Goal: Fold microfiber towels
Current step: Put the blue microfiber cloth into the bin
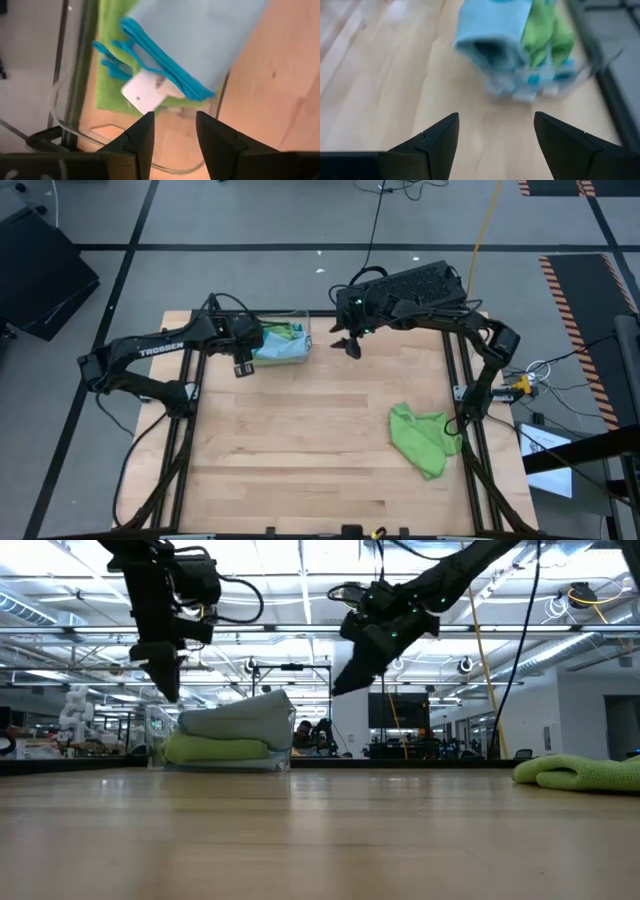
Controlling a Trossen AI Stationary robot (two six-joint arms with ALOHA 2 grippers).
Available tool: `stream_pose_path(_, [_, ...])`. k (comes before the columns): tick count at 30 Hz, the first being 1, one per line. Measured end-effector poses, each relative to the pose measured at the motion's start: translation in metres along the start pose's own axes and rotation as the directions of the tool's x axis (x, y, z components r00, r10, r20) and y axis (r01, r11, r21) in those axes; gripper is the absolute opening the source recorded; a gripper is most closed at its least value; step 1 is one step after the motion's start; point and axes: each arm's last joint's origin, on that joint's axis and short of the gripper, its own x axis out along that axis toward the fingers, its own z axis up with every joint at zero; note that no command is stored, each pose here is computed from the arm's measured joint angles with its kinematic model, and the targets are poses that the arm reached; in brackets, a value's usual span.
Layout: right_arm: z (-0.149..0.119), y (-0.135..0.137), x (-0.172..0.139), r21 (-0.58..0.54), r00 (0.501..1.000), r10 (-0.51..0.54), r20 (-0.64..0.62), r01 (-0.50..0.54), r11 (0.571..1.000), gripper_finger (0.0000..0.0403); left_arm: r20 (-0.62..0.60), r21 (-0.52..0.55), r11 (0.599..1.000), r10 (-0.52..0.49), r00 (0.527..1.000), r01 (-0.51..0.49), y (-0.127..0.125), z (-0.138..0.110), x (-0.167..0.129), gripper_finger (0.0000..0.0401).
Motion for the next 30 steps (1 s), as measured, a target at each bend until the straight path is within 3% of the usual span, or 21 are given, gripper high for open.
stream_pose_path(3, [-0.009,0.016,-0.009,0.025,0.999,0.021,-0.031,-0.021,0.999,0.0249,0.054,-0.048,0.999,0.011,0.998,-0.008,0.002,-0.001,-0.008,0.0148])
stream_pose_path(6, [-0.023,0.036,-0.019,0.042,0.999,0.035,-0.040,-0.034,0.999,0.0249,0.186,-0.123,0.992,0.002,0.983,0.021,0.004,0.005,-0.017,0.0148])
stream_pose_path(9, [-0.034,0.057,-0.031,0.039,1.000,-0.024,-0.014,0.025,0.999,0.0249,0.350,-0.161,0.980,-0.056,0.935,0.119,0.004,0.019,-0.021,0.0148])
stream_pose_path(12, [-0.047,0.079,-0.040,0.034,0.994,-0.099,0.050,0.097,0.995,0.0249,0.428,-0.132,0.981,-0.075,0.901,0.144,-0.002,0.034,-0.018,0.0147])
stream_pose_path(16, [-0.066,0.104,-0.051,0.024,0.979,-0.112,0.172,0.110,0.994,0.0249,0.438,-0.030,0.990,-0.110,0.892,0.137,-0.017,0.051,-0.004,0.0147])
stream_pose_path(20, [-0.084,0.119,-0.058,0.046,0.958,-0.142,0.249,0.135,0.990,0.0249,0.434,0.006,0.997,-0.070,0.898,0.075,-0.028,0.063,0.010,0.0160])
stream_pose_path(25, [-0.096,0.128,-0.063,0.048,0.949,-0.166,0.267,0.159,0.986,0.0249,0.420,0.015,0.998,0.056,0.906,-0.069,-0.043,0.073,0.017,0.0225])
stream_pose_path(30, [-0.100,0.129,-0.064,0.042,0.951,-0.162,0.265,0.157,0.987,0.0249,0.460,0.044,0.996,0.046,0.887,-0.075,-0.056,0.082,0.020,0.0274])
